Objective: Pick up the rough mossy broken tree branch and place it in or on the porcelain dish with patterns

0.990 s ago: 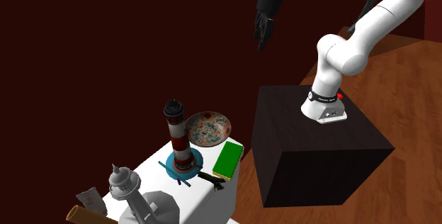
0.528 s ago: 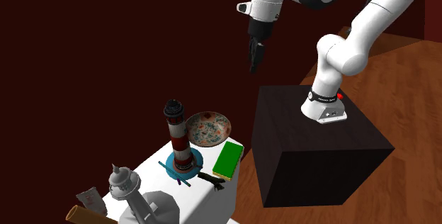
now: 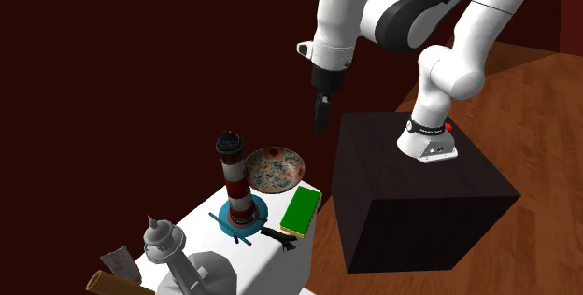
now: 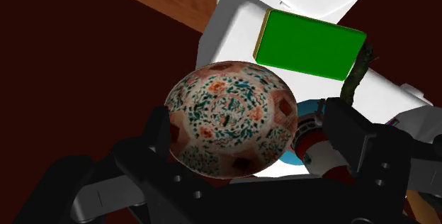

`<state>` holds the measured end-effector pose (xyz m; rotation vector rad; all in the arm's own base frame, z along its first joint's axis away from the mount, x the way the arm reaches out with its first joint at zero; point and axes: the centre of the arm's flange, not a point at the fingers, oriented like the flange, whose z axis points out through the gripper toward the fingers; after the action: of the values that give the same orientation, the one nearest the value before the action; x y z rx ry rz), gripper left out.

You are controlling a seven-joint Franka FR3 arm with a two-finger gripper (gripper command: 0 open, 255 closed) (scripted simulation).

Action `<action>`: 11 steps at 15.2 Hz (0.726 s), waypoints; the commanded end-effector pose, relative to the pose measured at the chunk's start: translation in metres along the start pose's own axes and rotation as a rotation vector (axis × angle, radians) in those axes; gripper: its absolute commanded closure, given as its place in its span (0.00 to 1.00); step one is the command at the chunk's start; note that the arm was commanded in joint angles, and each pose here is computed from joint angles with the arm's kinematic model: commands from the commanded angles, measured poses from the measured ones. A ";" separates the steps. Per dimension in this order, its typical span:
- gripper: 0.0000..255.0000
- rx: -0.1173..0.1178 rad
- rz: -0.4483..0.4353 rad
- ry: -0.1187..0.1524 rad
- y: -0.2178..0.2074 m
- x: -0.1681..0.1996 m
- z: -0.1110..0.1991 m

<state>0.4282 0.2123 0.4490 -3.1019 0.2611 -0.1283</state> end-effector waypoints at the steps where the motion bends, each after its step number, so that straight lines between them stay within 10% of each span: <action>1: 0.00 0.002 0.026 -0.007 -0.021 0.006 0.016; 11: 0.00 0.004 0.141 -0.039 -0.114 0.047 0.102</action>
<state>0.4915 0.3087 0.3636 -3.0689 0.4538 -0.0699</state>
